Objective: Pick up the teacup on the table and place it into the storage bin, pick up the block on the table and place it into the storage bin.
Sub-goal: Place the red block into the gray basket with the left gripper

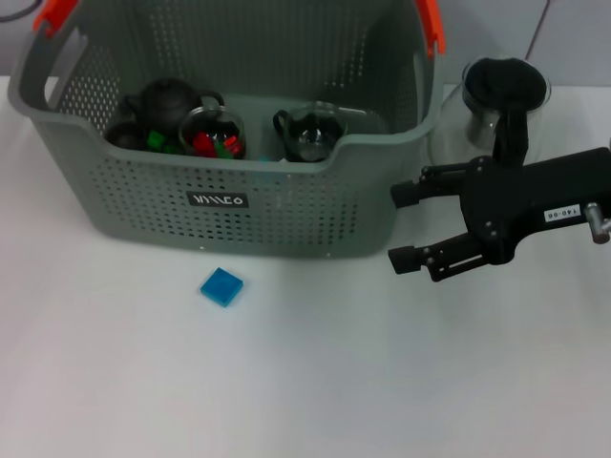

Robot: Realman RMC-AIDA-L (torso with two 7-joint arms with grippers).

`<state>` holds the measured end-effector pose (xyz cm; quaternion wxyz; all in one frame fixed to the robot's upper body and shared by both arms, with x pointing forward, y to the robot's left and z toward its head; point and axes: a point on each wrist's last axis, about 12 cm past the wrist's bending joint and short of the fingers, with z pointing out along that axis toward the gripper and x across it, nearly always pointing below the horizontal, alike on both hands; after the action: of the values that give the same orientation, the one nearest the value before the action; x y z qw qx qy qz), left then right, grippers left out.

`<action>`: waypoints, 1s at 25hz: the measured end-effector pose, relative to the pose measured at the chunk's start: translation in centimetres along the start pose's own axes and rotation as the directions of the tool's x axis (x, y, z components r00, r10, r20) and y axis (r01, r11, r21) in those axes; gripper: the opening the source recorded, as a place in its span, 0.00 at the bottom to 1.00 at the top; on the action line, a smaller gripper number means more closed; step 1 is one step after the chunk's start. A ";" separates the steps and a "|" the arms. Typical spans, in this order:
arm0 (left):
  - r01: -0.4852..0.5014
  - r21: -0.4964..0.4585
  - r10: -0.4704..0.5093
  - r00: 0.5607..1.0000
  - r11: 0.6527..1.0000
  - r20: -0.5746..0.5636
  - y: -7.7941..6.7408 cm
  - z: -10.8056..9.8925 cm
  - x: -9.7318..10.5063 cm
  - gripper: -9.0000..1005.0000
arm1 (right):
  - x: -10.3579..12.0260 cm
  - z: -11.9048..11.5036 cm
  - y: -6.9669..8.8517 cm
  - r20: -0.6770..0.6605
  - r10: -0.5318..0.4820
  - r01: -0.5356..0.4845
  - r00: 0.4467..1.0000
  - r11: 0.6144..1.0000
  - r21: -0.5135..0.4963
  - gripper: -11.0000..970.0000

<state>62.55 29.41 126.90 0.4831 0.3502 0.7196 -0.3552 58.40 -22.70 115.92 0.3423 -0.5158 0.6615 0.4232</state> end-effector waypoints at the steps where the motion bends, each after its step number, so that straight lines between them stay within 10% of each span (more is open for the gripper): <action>1: 0.036 -0.022 -0.036 0.999 0.999 -0.004 0.7 0.3 0.3 0.44 | 0.0 0.0 0.1 -0.001 -0.001 0.001 1.000 1.000 -0.005 0.97; 9: 0.121 -0.269 -0.177 0.966 0.955 -0.191 3.2 3.5 2.1 0.43 | -0.4 0.1 0.3 -0.003 -0.006 0.006 1.000 0.999 -0.037 0.97; 18: 0.036 -0.360 -0.152 0.942 0.932 -0.301 2.6 5.6 1.5 0.46 | -0.4 0.4 0.4 -0.001 -0.010 0.010 1.000 0.999 -0.048 0.97; 25: -0.040 -0.361 -0.088 0.939 0.932 -0.332 0.5 4.0 -0.8 0.70 | -0.4 0.4 0.6 0.005 -0.009 0.010 1.000 0.998 -0.056 0.97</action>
<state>65.02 26.15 126.44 0.4022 0.3024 0.8500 -0.1557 57.94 -22.13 116.22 0.3312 -0.5274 0.6461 0.4412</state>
